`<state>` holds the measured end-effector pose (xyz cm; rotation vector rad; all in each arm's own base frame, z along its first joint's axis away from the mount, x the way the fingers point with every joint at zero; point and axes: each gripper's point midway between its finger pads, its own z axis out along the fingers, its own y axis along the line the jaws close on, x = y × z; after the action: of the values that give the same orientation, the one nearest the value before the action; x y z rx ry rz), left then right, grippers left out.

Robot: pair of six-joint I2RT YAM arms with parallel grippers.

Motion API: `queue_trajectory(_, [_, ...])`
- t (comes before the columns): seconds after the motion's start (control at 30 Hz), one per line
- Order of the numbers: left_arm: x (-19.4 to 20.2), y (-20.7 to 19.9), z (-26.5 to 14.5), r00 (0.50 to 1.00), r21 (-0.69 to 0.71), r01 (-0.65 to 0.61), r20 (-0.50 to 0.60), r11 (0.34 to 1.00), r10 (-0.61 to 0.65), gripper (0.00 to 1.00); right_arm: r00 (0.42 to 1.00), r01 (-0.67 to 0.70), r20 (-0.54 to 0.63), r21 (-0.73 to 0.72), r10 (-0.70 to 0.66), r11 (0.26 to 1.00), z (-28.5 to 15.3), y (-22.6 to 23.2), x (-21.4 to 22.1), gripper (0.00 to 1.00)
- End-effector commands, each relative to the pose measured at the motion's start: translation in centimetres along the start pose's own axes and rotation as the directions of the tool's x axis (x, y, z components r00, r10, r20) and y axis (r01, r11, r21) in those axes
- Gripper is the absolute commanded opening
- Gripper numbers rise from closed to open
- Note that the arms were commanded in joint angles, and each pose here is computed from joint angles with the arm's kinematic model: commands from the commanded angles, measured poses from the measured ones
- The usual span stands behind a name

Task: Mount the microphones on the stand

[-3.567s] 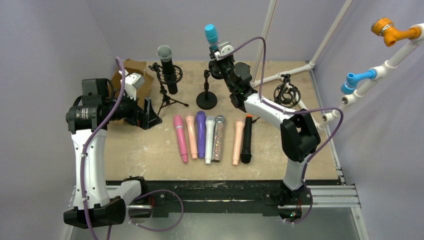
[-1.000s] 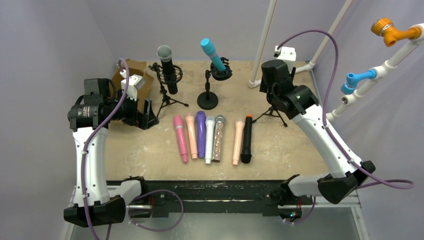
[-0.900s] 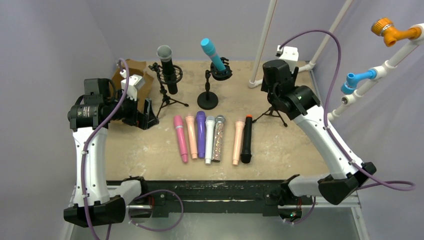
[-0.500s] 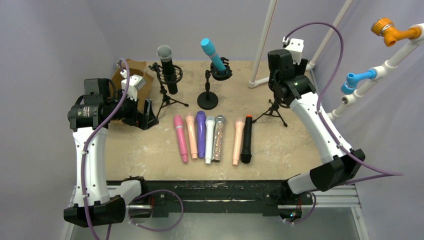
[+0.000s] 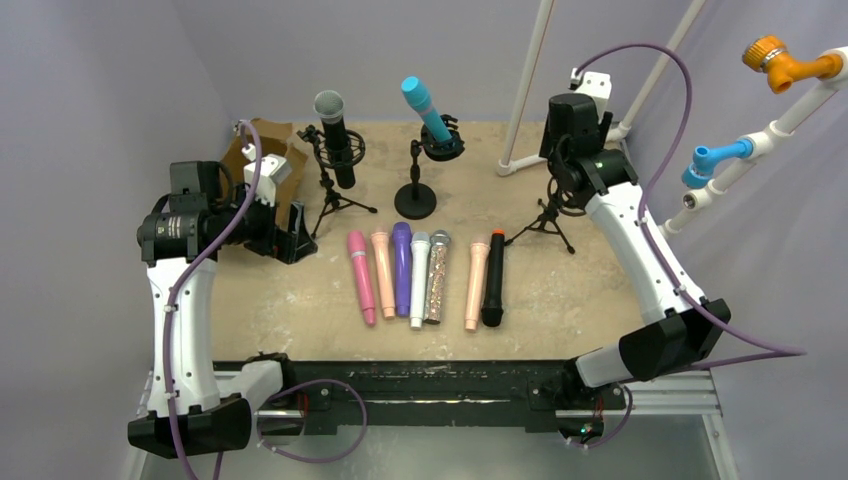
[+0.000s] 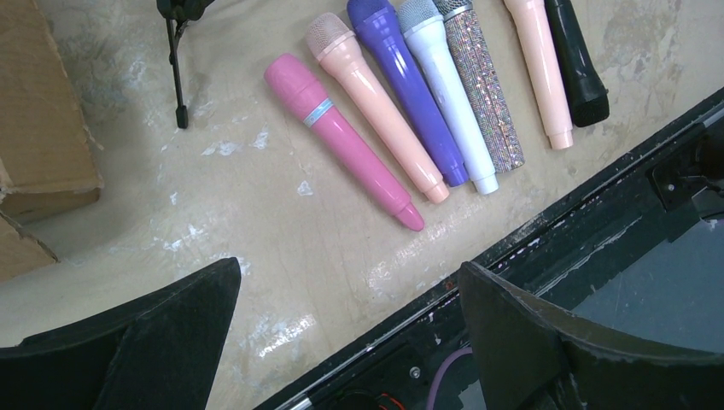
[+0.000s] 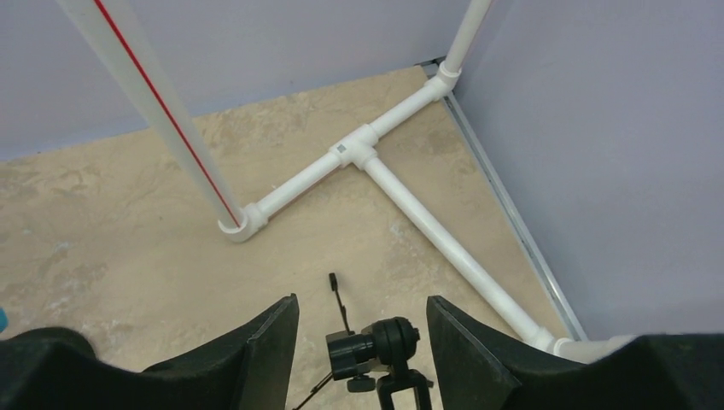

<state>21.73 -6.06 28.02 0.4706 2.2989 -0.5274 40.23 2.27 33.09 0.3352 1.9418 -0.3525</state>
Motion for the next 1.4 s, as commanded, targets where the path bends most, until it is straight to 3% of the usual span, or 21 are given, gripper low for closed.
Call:
queue_trajectory(0.0, [-0.2,-0.3,-0.4,0.999,0.001,-0.032,0.019,0.999,0.032,1.00,0.999,0.006,-0.032,-0.065,-0.008,0.998,-0.1,0.9,0.9,0.62])
queue_trajectory(0.2, [-0.4,0.3,-0.5,0.999,-0.035,-0.036,0.023,0.999,0.037,1.00,0.998,0.024,-0.059,-0.052,-0.027,0.998,0.0,0.5,2.2,0.63])
queue_trajectory(0.47, [-0.8,0.2,-0.9,0.998,-0.044,-0.045,0.040,0.998,0.046,1.00,0.999,0.007,-0.043,-0.090,-0.011,0.996,0.5,1.4,1.2,0.24])
queue_trajectory(0.57, [-0.6,0.3,-0.8,0.999,-0.048,-0.040,0.035,0.998,0.042,1.00,1.000,0.002,-0.006,-0.142,-0.003,0.990,0.1,2.3,-0.6,0.15])
queue_trajectory(0.8, [-0.7,0.3,-0.9,0.998,-0.052,-0.041,0.040,0.998,0.043,1.00,0.998,-0.003,0.067,-0.265,0.021,0.964,-0.8,4.2,-3.0,0.14])
queue_trajectory(1.1, [-0.5,0.4,-1.1,0.998,-0.066,-0.051,0.035,0.996,0.054,1.00,0.999,-0.039,0.001,-0.305,0.041,0.951,0.5,6.2,-0.7,0.13])
queue_trajectory(1.37, [-0.6,0.4,-1.0,0.998,-0.061,-0.045,0.038,0.997,0.047,1.00,0.999,-0.035,-0.049,-0.308,0.021,0.951,1.2,6.7,1.1,0.25])
